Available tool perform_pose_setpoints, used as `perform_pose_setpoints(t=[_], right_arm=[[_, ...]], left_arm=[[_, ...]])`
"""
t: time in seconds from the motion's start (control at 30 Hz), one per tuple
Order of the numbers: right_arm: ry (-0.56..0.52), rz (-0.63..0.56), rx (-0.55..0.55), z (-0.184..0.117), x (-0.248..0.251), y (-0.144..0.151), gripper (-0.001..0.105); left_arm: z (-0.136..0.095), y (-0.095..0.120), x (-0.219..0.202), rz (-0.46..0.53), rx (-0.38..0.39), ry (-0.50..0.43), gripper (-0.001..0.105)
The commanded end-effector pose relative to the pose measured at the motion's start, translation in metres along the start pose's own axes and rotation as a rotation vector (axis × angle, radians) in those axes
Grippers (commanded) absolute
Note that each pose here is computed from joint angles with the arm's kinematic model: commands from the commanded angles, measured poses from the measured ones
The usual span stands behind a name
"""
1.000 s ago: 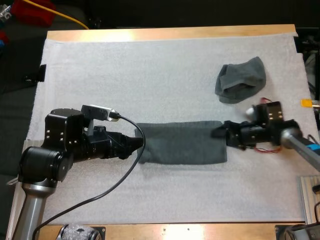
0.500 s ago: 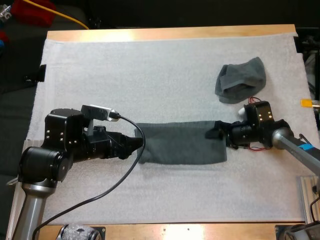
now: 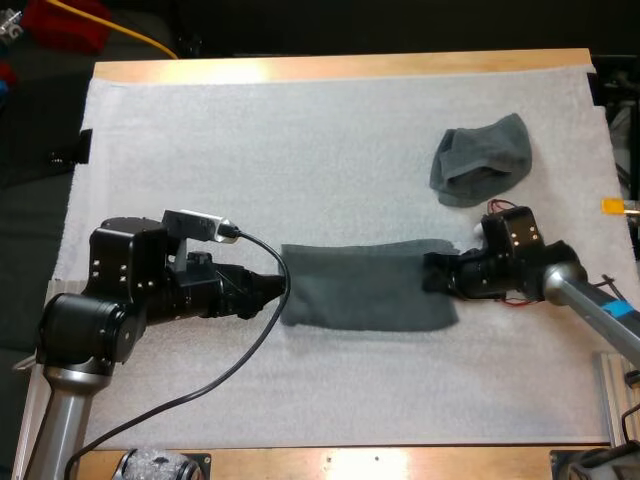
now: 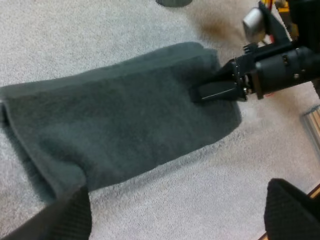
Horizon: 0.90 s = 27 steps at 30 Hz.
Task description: Pick towel from pile, fold and stack
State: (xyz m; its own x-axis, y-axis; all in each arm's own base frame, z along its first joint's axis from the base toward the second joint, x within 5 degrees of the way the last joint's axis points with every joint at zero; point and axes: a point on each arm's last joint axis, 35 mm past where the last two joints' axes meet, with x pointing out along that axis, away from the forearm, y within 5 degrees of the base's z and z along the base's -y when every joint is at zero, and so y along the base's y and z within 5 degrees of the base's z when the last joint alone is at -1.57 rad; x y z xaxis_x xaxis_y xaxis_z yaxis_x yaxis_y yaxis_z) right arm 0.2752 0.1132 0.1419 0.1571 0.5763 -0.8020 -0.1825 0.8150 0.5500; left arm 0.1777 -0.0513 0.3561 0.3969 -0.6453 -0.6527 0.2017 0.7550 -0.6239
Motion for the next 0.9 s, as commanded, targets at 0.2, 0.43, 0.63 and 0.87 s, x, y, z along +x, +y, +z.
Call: perform_pose_setpoints(t=[0.2,0.43,0.63,0.87], right_arm=[[0.054,-0.213,-0.116,0.007,-0.029,0.012,0.001],[0.092,-0.457,-0.182,0.013,-0.056,0.020,0.001],[0.103,-0.575,-0.220,0.015,-0.073,0.026,0.001],[0.107,-0.550,-0.225,0.017,-0.076,0.038,0.001]], left_arm=[[0.001,-0.002,-0.002,-0.011,0.009,-0.013,0.069],[-0.004,0.005,0.005,-0.003,-0.009,0.012,0.069],[-0.009,0.011,0.011,-0.017,-0.027,0.043,0.069],[-0.008,0.008,0.010,-0.050,-0.016,0.039,0.069]])
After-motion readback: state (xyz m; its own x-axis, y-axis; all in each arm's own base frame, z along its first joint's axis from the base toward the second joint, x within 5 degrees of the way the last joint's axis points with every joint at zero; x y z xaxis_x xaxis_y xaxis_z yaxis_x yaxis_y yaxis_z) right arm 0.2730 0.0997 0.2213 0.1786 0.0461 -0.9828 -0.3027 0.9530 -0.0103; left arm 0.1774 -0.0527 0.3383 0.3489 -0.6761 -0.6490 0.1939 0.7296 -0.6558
